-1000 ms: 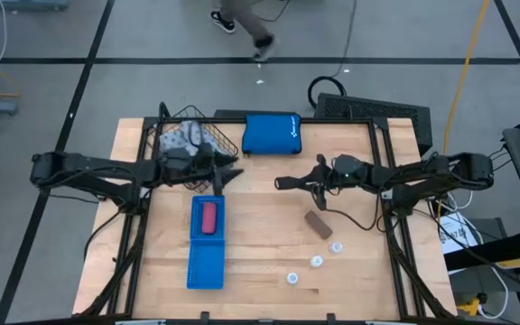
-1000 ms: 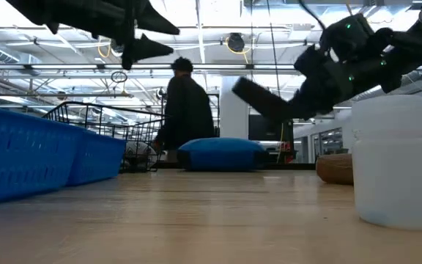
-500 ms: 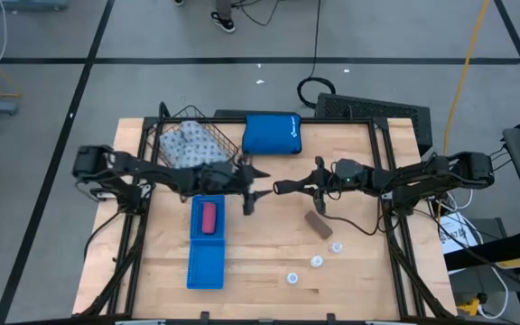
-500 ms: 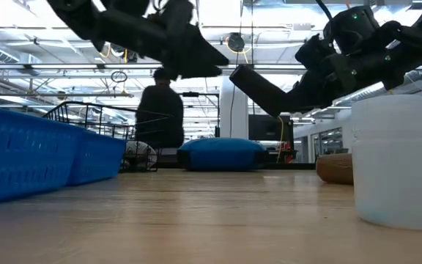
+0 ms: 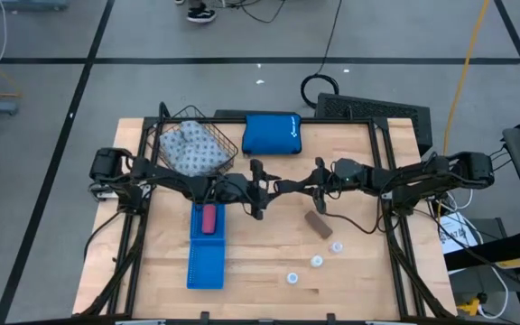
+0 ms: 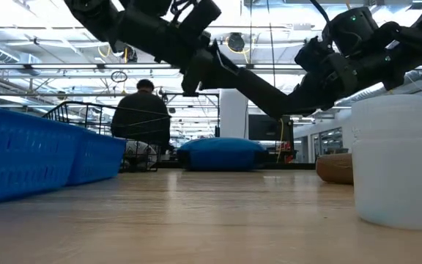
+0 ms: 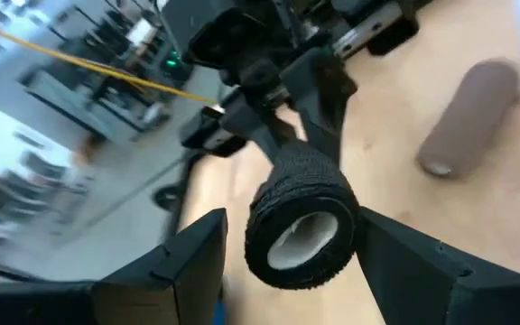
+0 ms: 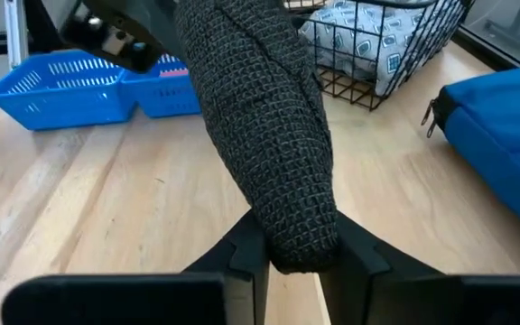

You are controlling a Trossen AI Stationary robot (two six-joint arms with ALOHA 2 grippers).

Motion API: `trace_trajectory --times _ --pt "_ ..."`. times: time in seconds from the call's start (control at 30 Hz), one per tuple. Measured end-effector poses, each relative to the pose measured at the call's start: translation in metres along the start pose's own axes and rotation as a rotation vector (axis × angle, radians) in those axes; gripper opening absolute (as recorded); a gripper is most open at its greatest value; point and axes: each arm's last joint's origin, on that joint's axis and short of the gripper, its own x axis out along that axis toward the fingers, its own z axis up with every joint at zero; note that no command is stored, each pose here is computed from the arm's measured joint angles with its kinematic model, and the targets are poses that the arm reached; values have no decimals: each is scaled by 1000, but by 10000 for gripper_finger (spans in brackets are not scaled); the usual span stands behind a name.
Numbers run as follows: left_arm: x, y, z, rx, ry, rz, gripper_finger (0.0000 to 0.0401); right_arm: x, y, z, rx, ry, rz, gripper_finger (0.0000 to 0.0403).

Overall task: Pick & place medical supplies in basket/bin
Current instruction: Put the black bandage into the top blue bin

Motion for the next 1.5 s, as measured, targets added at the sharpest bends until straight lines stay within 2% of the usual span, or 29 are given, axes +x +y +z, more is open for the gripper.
trace_trajectory --times 0.1,0.2,0.43,0.53,0.67,0.77,0.87,1.03,1.17,1.3,1.4,1.5 --pt "-1 0 4 54 -23 30 244 0 1 0 5 -3 22 61" --pt "-1 0 6 92 -61 1 244 0 1 0 9 -3 30 61" --pt "0 2 4 53 -73 -21 238 0 1 0 24 0 30 60" --pt "0 1 4 54 -87 -44 208 0 1 0 23 -1 30 60" --pt "1 2 3 32 -100 -67 138 0 1 0 24 -2 35 60" --pt "1 4 1 -39 -93 -69 91 0 1 0 29 0 34 61" --pt "2 4 1 -112 -90 -73 69 0 1 0 38 0 34 60" --pt "1 6 0 -227 -80 -83 63 0 1 0 21 0 28 69" --pt "-6 12 1 -326 -58 -92 61 -2 1 3 -5 -13 28 94" --pt "-19 17 -11 -416 -54 -83 60 -10 3 6 -47 -1 22 126" --pt "-33 17 -30 -511 -114 -52 60 -19 4 8 -73 12 23 148" --pt "-51 18 -46 -623 -269 5 60 -28 5 12 -88 12 23 164"
